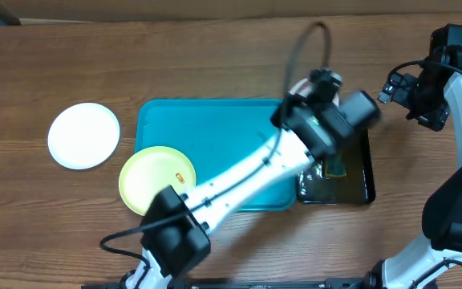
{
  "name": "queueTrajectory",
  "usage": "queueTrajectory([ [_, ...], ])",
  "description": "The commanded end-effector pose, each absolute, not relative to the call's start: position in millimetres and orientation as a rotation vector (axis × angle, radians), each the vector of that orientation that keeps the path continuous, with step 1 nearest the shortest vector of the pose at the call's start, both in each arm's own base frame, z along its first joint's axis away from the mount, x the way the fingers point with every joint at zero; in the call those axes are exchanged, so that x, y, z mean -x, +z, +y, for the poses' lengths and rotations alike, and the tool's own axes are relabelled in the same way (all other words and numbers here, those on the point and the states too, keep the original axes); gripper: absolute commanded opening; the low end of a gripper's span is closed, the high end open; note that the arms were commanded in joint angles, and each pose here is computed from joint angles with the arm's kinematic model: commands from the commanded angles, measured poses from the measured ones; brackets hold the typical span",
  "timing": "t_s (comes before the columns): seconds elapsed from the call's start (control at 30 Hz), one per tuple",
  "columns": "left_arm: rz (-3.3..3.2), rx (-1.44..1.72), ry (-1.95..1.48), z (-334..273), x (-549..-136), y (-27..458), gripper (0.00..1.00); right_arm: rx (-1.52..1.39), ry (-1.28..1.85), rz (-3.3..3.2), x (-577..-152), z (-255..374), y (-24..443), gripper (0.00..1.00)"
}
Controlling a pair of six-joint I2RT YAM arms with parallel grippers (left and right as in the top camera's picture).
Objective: Clean dirty plates on tray and stack at the side
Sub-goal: 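Lift the pink plate with the left gripper and tilt it, then carry the pink plate left and stack it on the white plate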
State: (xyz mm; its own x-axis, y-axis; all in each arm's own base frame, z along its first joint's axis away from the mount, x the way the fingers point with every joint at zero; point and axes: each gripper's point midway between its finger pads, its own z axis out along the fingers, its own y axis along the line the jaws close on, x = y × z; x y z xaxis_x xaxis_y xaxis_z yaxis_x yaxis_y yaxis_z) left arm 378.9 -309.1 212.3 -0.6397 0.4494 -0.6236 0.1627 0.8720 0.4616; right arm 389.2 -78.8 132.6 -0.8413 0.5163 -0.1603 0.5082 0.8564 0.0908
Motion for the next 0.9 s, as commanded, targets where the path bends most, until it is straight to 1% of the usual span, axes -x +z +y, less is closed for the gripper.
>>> queueTrajectory([
  [0.0,2.535,-0.285,0.146,-288,-392,190,0.04,-0.787,0.059,2.822,-392,-81,142,1.0],
  [0.2,2.824,0.071,-0.039,-198,-413,166,0.04,-0.787,0.059,2.822,-392,-81,142,1.0],
  [0.4,2.948,0.522,-0.081,-72,-420,157,0.04,-0.787,0.059,2.822,-392,-81,142,1.0],
  [0.63,2.942,0.986,0.023,67,-391,154,0.04,-0.787,0.059,2.822,-392,-81,142,1.0],
  [0.87,2.837,1.384,0.113,168,-345,154,0.04,-0.787,0.059,2.822,-392,-81,142,1.0],
])
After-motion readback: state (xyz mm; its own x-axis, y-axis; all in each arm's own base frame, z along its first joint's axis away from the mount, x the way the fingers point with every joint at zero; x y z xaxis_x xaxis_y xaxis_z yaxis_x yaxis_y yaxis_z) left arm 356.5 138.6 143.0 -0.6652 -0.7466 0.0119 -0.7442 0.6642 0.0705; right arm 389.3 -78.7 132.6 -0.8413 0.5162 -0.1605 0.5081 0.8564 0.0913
